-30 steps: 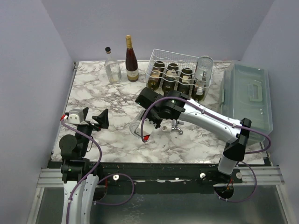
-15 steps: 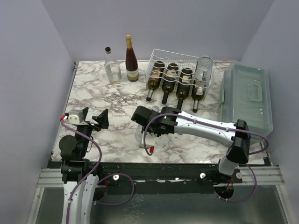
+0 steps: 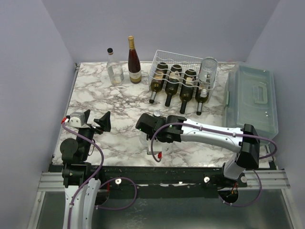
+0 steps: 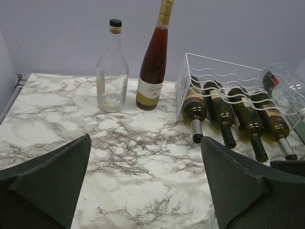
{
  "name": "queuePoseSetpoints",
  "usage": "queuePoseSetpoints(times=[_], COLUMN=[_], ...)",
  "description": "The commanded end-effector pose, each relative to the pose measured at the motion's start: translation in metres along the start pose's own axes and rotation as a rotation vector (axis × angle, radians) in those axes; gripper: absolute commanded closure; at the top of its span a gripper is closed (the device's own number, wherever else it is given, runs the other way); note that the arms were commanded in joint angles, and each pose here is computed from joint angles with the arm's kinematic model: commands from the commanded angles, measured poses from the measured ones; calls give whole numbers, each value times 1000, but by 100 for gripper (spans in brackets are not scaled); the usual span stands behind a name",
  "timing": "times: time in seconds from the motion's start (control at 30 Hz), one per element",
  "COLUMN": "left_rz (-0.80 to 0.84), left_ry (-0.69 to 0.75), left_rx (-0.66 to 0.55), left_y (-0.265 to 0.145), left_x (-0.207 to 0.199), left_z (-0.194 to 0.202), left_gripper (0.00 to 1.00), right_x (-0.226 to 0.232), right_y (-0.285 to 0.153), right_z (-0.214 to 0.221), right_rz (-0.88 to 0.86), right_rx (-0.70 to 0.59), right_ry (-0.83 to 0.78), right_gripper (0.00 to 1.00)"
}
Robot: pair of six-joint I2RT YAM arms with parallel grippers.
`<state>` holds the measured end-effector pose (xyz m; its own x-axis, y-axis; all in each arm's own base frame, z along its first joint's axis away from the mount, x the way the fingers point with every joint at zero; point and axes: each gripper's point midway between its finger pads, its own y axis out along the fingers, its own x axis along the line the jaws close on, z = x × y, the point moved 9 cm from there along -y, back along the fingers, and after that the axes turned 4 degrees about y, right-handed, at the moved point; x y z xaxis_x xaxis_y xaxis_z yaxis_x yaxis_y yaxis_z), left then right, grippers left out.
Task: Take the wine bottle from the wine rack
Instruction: Place the wine bottle at the center of the board.
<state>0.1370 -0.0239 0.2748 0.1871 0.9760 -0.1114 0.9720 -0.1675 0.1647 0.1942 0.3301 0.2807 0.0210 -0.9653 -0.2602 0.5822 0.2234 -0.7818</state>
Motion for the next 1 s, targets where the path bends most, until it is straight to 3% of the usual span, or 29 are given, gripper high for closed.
queuePoseSetpoints(times=[0.0, 0.3, 0.5, 0.73, 0.97], left_rz=[21, 23, 26, 28, 27], left_ry=[7, 7, 7, 8, 10], left_rx=[-14, -16, -18, -24, -28], left_y=[-1, -1, -1, -2, -3], left_x=[-1, -2, -2, -2, -2], left_z=[-1, -1, -1, -2, -3], left_gripper=[1, 1, 1, 1, 1], right_x=[-12, -18, -17, -14, -18], right_y=[-33, -30, -25, -20, -13], right_z=[14, 0, -12, -23, -37], right_rz=[96, 87, 80, 45, 14], right_rx=[138, 124, 116, 126, 165], right_ry=[-58, -148, -171, -203, -168], right_gripper=[100, 92, 75, 65, 42])
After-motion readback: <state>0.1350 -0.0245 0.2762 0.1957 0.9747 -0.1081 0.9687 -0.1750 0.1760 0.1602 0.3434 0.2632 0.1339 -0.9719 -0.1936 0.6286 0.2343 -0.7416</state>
